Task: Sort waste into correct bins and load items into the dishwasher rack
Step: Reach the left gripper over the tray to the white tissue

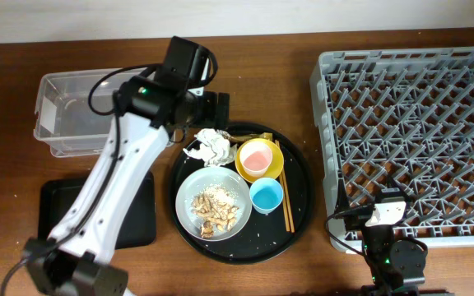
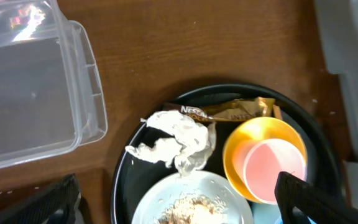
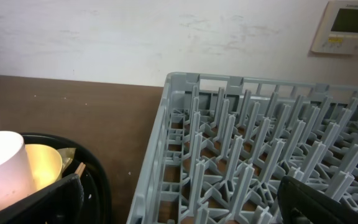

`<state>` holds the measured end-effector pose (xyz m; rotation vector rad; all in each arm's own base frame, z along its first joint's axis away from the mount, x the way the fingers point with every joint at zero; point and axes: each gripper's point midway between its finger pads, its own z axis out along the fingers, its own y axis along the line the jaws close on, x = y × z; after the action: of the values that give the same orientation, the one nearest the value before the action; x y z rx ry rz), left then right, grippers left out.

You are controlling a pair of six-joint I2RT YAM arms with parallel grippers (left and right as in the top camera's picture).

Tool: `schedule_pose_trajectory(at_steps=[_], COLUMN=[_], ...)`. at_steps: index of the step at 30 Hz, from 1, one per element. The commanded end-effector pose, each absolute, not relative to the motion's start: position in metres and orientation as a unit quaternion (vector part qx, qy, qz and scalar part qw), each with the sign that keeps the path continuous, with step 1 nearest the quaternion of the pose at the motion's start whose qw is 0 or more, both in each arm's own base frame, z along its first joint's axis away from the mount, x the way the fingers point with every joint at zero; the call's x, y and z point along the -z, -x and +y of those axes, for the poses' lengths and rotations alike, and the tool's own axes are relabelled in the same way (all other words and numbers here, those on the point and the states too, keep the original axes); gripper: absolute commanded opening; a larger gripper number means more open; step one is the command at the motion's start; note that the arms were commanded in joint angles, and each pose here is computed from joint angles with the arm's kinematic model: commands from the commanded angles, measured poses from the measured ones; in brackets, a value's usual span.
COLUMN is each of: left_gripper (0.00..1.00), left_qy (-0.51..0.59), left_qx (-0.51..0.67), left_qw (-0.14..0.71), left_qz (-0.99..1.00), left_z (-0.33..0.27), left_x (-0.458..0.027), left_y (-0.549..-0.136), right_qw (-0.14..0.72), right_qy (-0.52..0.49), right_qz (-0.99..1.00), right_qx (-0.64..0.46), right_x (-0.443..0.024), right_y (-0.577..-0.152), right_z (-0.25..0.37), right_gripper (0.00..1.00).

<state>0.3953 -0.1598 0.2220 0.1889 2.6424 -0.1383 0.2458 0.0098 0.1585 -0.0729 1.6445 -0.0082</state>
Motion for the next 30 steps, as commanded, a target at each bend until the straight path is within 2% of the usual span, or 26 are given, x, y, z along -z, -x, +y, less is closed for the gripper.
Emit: schedule_pose_trajectory(at_steps=[1, 2, 4, 7, 9, 14, 30], left_gripper=[0.99, 0.94, 0.91, 0.63, 0.54, 0.52, 0.53], left_qy=[-0.063, -0.063, -0.064, -0.067, -0.069, -0.077, 0.068], left_qx=[0.034, 0.032, 0.028, 0.026, 0.028, 0.026, 0.014], left_qw=[0.232, 0.226, 0.215, 0.204, 0.2, 0.188, 0.108], left_qz=[0.97, 0.971, 0.974, 0.976, 0.977, 0.979, 0.992], left_z=[-0.162, -0.163, -0.165, -0.168, -0.171, -0.182, -0.191], left_x=[-0.202, -0.195, -0.183, -0.17, -0.167, -0.154, -0.07], left_y=[-0.41, -0.413, -0.416, -0.418, -0.419, -0.417, -0.419], right_qw=[0.678, 0.678, 0.678, 0.678, 0.678, 0.678, 0.678], right_qy=[0.028, 0.028, 0.028, 0.028, 0.028, 0.028, 0.028], right_qz=[0.735, 0.735, 0.735, 0.735, 0.735, 0.735, 0.735], right_qx=[0.008, 0.008, 0.008, 0.008, 0.008, 0.008, 0.008], right_x=[-0.155, -0.155, -0.155, -0.155, -0.155, -0.155, -0.155], right_y=[-0.246, -0.246, -0.246, -0.246, -0.246, -0.246, -0.246], right_z=[0.007, 0.007, 0.007, 0.007, 0.007, 0.007, 0.007], right_gripper=[0.98, 0.98, 0.98, 0.98, 0.98, 0.98, 0.98])
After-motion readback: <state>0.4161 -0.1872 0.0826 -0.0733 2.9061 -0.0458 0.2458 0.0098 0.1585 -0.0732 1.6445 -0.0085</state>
